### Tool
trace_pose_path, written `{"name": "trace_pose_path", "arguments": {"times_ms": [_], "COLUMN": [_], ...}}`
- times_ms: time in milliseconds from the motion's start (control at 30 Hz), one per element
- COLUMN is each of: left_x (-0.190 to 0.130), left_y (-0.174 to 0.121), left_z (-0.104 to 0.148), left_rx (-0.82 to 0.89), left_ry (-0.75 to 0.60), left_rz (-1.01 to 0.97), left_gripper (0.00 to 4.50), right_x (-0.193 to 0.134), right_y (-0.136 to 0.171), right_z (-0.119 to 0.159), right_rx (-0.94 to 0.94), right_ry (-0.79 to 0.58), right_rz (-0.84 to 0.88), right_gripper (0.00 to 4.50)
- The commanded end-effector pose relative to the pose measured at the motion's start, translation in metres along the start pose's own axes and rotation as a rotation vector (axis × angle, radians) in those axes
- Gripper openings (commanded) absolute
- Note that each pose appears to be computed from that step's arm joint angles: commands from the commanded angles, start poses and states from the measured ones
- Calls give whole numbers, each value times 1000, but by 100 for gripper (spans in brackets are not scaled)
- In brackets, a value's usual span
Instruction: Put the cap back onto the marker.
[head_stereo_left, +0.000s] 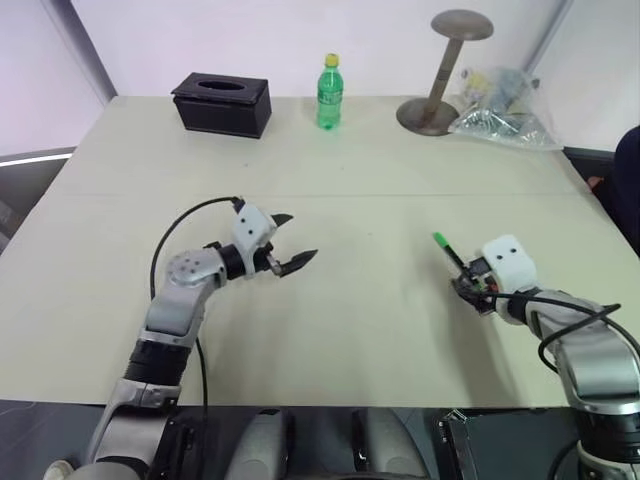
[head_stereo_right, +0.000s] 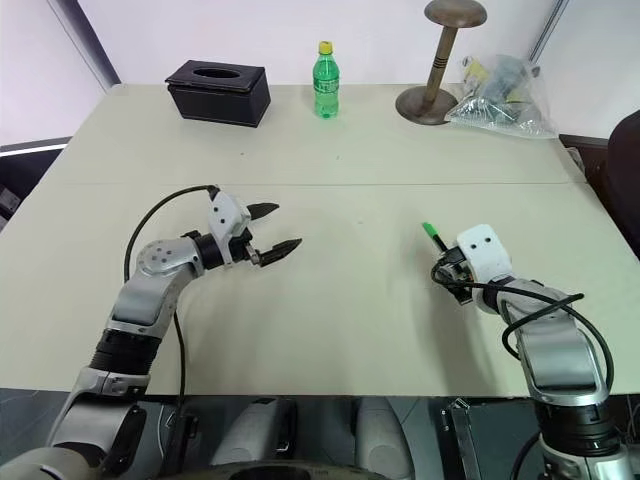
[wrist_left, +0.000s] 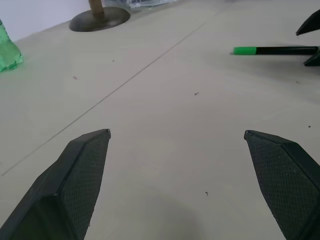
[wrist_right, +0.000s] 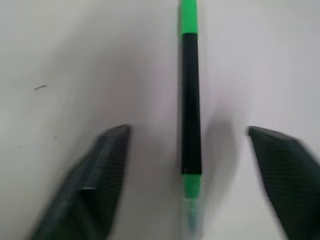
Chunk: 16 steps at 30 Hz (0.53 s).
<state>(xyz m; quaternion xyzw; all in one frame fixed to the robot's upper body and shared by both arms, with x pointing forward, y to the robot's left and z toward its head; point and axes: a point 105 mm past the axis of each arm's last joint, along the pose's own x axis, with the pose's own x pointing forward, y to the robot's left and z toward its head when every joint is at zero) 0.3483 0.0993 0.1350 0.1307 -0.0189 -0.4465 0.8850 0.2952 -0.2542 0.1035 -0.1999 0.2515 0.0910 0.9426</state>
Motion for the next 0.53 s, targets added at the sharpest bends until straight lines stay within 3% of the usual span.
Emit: {"name": "trace_pose_path", "arguments": {"times_ms": [33, 133, 300, 533], "left_x": [-1, -4, -8, -3], "left_y": [1, 2, 0, 2], "left_z": [16, 17, 21, 30], "left_rx": [42, 43, 83, 110], "left_ry": [-47, -55, -57, -77], "left_rz": [-8, -9, -83, -137], "left_gripper": [450, 450, 450, 450], "right_x": [-16, -51, -92, -108], "right_y": [-6, -3, 20, 28], "right_z": [14, 37, 41, 38], "right_rx": [-33, -105, -165, -192], "right_ry": [-46, -128, -152, -164], "right_rz": [-24, -30, 35, 132], "right_gripper": [387, 387, 387, 387]}}
